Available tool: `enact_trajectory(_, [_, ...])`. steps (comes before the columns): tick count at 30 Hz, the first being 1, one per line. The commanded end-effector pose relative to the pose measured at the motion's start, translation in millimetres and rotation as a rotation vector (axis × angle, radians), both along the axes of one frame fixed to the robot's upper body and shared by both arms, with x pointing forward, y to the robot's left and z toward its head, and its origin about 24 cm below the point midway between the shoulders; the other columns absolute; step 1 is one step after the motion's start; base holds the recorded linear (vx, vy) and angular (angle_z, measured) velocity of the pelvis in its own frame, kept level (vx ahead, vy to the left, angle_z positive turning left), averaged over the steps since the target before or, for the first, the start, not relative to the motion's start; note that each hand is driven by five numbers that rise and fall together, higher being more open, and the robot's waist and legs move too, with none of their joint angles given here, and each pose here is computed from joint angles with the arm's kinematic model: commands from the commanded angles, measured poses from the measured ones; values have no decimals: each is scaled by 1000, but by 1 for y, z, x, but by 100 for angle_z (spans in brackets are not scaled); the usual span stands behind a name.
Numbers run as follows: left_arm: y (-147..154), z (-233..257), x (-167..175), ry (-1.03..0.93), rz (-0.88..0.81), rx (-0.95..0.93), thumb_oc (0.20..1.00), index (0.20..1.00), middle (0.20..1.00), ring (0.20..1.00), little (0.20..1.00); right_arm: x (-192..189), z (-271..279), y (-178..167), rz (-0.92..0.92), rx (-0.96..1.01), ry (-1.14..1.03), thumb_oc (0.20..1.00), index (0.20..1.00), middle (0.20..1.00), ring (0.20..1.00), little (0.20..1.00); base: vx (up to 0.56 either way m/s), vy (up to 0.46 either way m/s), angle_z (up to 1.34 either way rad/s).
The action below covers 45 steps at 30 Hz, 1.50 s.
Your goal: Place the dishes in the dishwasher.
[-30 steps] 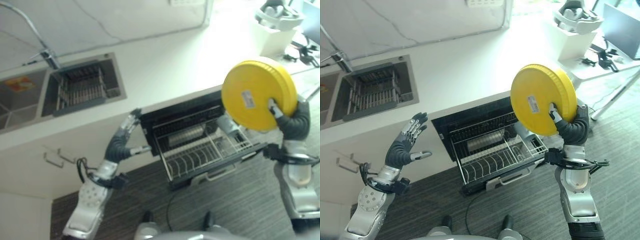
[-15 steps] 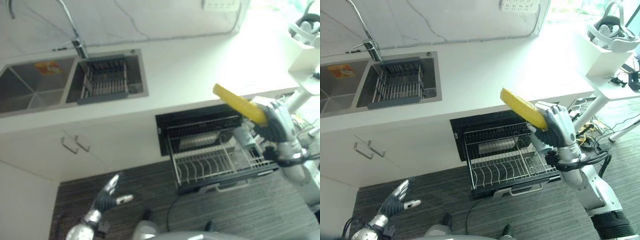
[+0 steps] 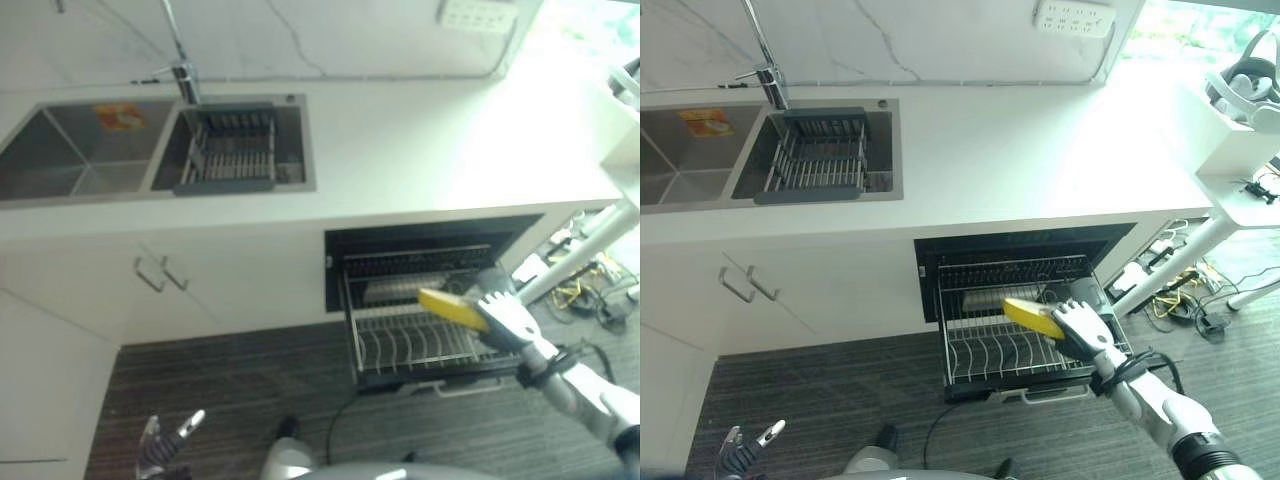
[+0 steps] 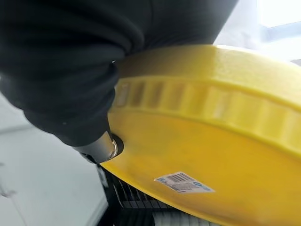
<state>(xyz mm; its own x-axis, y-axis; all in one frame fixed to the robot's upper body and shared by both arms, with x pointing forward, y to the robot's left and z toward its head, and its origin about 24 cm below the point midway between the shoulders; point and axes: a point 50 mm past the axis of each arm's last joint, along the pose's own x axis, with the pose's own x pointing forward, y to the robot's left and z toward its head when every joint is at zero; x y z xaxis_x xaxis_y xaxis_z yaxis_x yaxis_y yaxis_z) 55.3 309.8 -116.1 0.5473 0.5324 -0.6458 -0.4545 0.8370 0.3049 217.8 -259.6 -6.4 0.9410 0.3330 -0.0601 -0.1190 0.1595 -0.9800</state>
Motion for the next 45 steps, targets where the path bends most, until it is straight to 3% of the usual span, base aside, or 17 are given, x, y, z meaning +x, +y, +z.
enact_trajectory(1, [3, 8, 28, -24, -124, 32, 1000, 1000, 1000, 1000, 1000, 33, 43, 10, 27, 72, -213, 200, 200, 200, 200, 200, 54, -23, 21])
enact_trajectory(14, [9, 21, 47, -71, -180, 95, 1000, 1000, 1000, 1000, 1000, 75, 37, -8, -180, 77, -155, 200, 200, 200, 200, 200, -44, -44, 13])
enact_trajectory(26, [12, 34, 65, -156, -191, 109, 1000, 1000, 1000, 1000, 1000, 109, 73, -20, -229, -242, -304, 200, 200, 200, 200, 200, -45, -44, 3])
enact_trajectory(35, [11, 41, 80, -222, -184, 110, 1000, 1000, 1000, 1000, 1000, 119, 74, -13, -241, -332, -311, 200, 200, 200, 200, 200, -53, -9, -2])
enact_trajectory(45, [-9, 47, 103, -367, -201, -24, 1000, 1000, 1000, 1000, 1000, 135, 100, -20, -346, -385, -395, 200, 200, 200, 200, 200, -106, 46, -1])
